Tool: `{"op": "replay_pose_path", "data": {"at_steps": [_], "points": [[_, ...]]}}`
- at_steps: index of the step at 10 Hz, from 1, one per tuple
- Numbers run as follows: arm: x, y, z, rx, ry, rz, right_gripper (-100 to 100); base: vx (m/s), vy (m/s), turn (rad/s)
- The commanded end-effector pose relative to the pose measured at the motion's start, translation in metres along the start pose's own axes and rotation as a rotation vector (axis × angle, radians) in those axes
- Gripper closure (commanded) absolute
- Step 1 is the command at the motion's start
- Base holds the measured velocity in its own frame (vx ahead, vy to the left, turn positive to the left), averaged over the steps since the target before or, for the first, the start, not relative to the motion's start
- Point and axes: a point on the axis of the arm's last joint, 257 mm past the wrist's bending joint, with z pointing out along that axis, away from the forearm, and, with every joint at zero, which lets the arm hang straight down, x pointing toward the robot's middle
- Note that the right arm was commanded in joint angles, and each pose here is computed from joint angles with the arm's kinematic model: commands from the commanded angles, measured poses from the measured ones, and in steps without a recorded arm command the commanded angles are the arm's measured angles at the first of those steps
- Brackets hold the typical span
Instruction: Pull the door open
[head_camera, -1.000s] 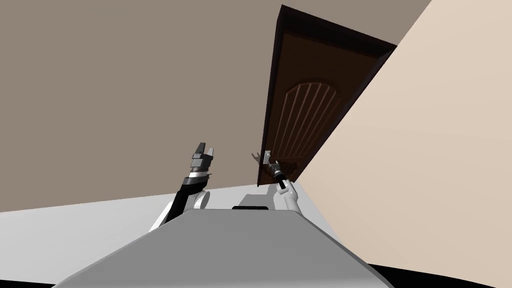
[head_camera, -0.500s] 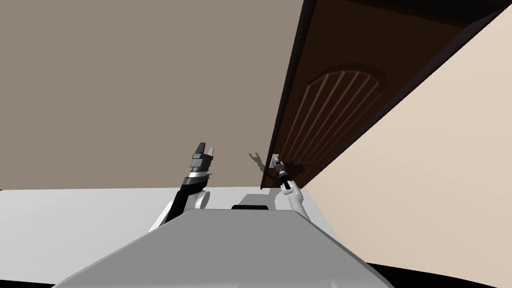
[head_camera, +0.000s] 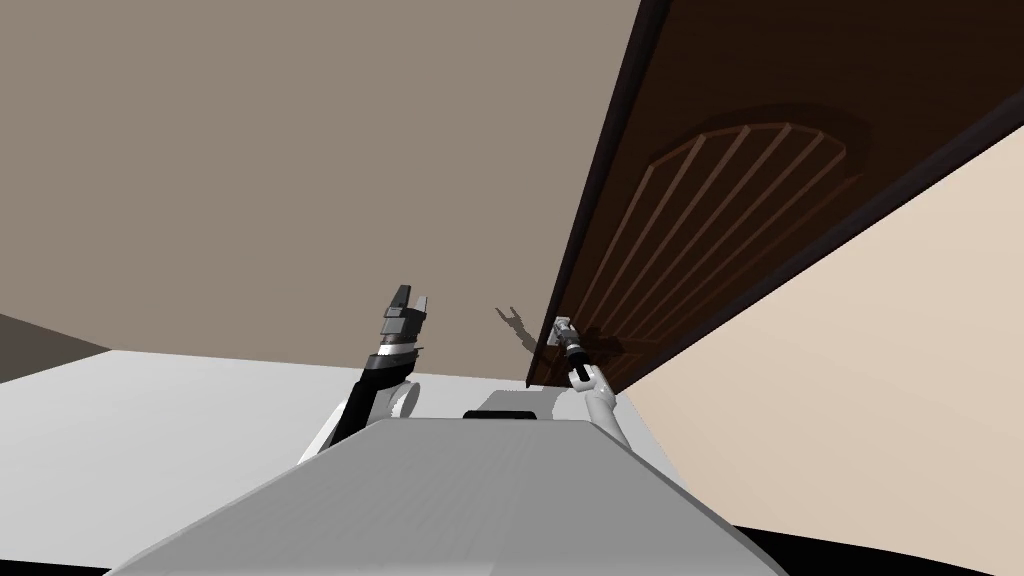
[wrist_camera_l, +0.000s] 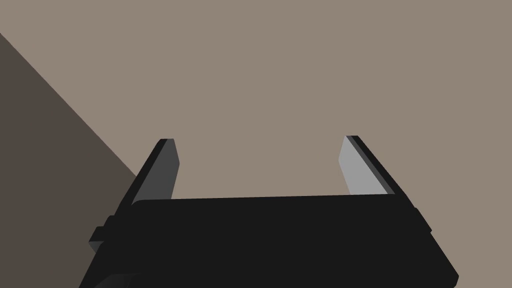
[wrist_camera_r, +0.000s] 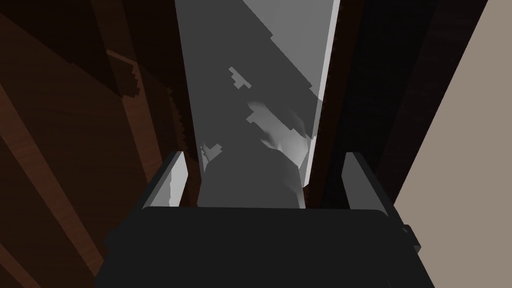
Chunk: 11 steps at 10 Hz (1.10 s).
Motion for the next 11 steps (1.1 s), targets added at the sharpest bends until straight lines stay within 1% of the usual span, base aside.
{"op": "replay_pose_path", "data": {"at_steps": [1,6,7,8,11], "points": [[-0.0002,0.0005,0.0011,0.000,0.000,-0.002,100,-0.011,0.003,-0.001],[-0.0002,0.0005,0.0011,0.000,0.000,-0.002,100,-0.003,-0.002,0.001],[-0.0023,-0.0023,0.0019,0.006,-0.007,0.054,100,-0.021,-0.016,0.065],[-0.0029,-0.0027,0.0023,0.008,-0.010,0.083,100,-0.049,-0.030,0.088],[-0.0057,-0.0048,0.0041,0.015,-0.022,0.210,100,-0.063,-0.037,0.080]]}}
